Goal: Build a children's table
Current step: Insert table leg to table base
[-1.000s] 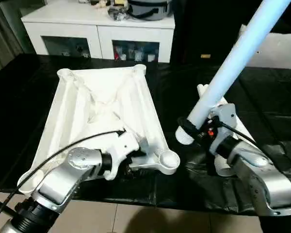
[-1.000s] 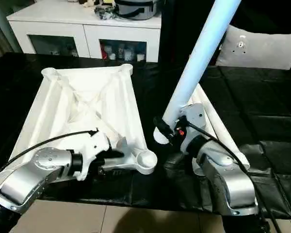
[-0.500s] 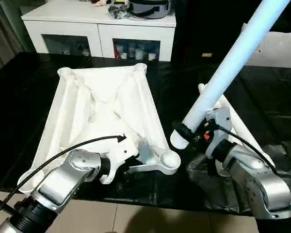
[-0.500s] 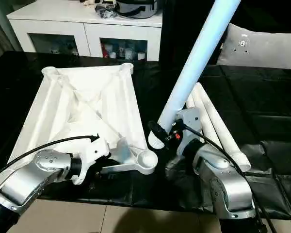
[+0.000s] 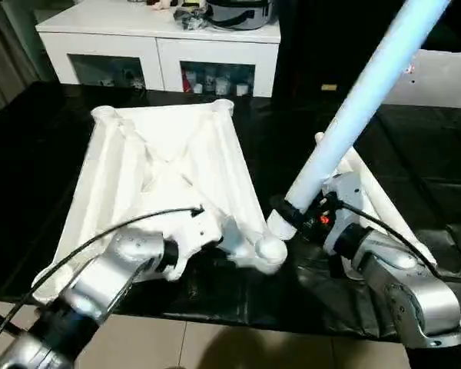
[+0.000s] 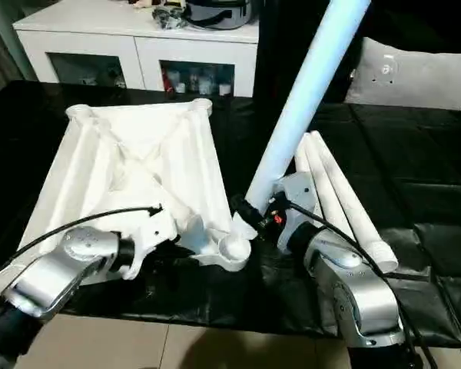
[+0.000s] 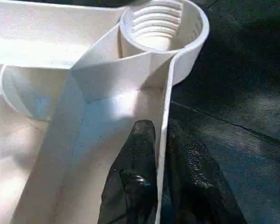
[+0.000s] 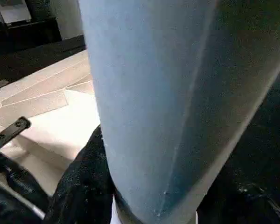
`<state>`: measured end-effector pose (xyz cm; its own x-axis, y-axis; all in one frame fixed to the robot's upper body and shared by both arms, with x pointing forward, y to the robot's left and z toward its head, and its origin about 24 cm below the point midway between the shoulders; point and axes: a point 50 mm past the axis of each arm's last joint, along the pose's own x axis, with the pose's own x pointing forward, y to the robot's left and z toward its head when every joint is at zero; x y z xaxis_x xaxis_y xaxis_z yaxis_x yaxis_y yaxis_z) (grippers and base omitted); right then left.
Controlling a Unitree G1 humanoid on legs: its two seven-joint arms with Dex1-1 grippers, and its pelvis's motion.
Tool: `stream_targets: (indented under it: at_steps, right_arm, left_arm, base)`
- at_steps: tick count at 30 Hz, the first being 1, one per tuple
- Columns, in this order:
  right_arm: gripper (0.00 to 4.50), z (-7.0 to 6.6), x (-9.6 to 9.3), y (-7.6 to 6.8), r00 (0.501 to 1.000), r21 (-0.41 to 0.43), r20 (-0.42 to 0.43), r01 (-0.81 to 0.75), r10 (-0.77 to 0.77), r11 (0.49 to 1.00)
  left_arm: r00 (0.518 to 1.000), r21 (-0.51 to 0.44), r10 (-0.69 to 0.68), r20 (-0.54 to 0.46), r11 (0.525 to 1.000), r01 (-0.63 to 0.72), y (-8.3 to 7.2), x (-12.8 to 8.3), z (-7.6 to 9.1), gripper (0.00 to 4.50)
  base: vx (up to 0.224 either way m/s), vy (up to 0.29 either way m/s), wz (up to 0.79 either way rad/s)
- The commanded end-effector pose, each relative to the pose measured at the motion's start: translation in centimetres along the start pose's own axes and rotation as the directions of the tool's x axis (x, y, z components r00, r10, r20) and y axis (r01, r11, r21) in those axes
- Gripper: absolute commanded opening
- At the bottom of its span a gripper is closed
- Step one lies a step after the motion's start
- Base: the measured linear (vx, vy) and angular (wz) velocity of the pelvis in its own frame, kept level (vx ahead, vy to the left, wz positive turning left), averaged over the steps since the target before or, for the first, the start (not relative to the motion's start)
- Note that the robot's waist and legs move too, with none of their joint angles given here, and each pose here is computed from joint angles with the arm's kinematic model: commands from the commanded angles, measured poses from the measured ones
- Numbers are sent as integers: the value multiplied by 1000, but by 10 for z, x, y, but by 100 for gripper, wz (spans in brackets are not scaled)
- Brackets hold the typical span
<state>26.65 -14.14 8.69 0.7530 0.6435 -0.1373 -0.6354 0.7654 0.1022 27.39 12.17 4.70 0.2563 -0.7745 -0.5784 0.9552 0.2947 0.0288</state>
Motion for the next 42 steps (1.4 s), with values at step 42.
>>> stream_targets:
  at_steps: [42]
  right_arm:
    - [188, -8, 50, -12, 950, 5, -231, -217, 213, 976]
  left_arm:
    - [999, 63, 35, -8, 997, -34, 35, 2, -8, 99]
  base:
    - [0, 0, 0]
